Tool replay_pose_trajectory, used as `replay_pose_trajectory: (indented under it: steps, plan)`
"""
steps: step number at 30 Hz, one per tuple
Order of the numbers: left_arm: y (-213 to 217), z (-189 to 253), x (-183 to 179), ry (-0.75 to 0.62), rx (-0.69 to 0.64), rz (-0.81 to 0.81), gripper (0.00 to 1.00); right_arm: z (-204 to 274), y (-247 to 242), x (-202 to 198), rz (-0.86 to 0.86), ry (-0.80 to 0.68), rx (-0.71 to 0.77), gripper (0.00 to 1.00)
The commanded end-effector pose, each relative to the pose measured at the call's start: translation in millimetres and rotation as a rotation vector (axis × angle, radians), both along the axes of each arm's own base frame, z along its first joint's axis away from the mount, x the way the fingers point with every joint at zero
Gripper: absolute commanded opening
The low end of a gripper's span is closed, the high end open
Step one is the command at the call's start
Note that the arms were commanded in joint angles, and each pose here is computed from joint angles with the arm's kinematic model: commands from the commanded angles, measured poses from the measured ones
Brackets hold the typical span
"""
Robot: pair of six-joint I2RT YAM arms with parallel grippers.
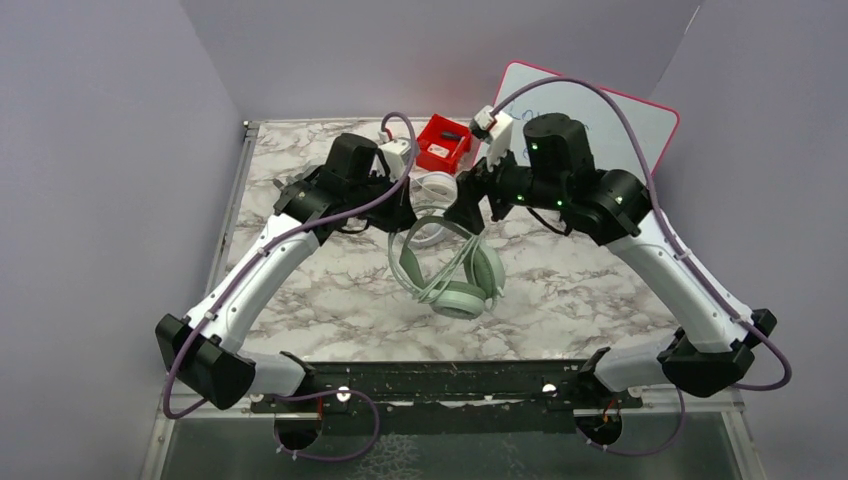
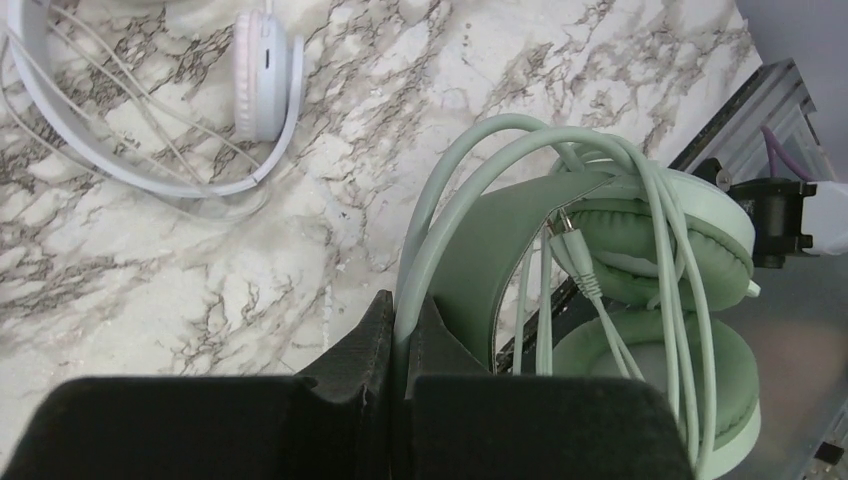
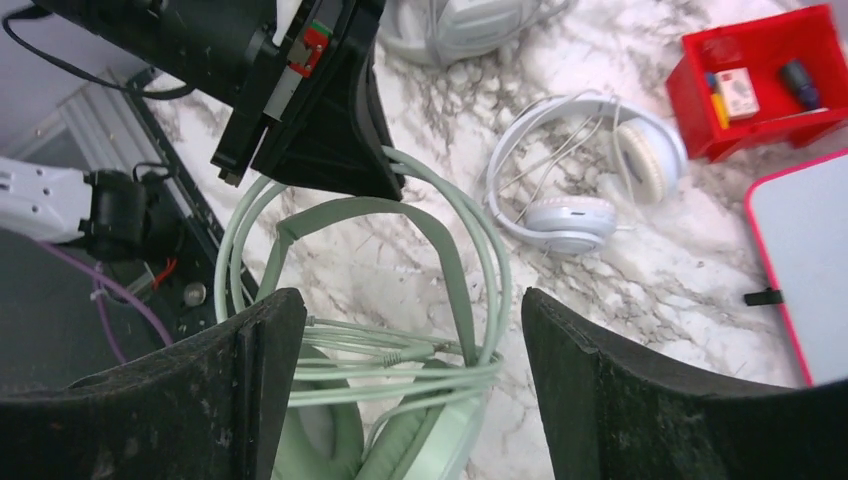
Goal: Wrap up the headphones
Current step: Place the headphones at the center of the board.
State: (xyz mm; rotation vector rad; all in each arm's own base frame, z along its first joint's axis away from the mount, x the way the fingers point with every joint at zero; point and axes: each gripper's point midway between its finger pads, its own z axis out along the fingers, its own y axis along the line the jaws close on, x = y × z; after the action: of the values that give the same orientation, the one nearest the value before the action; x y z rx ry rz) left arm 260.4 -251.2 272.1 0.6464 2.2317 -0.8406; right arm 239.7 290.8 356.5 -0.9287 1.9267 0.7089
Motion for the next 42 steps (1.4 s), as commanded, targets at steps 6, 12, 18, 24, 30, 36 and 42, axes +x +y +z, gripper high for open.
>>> replay_pose_trajectory:
  steps: [6, 12, 18, 24, 30, 36, 42]
  plan:
    - [15, 23, -5, -0.061, -0.122, 0.099, 0.00, 74, -35, 6, -0.168, -0.210, 0.159, 0.88]
    - [10, -4, -7, -0.002, -0.199, 0.138, 0.00, 82, -44, 3, -0.179, -0.259, 0.159, 0.90]
    - [3, -29, -1, 0.012, -0.313, 0.193, 0.00, 78, -48, 1, -0.182, -0.265, 0.164, 0.91]
    - [10, -85, -8, 0.036, -0.344, 0.263, 0.00, 79, -53, -1, -0.174, -0.314, 0.161, 0.94]
    - [24, -127, -13, 0.009, -0.369, 0.369, 0.00, 74, -52, 0, -0.163, -0.329, 0.152, 0.95]
    - [35, -151, -14, -0.009, -0.375, 0.427, 0.00, 66, -51, 1, -0.157, -0.329, 0.143, 0.96]
    - [47, -176, -19, 0.015, -0.345, 0.486, 0.00, 59, -53, -1, -0.158, -0.343, 0.155, 0.97]
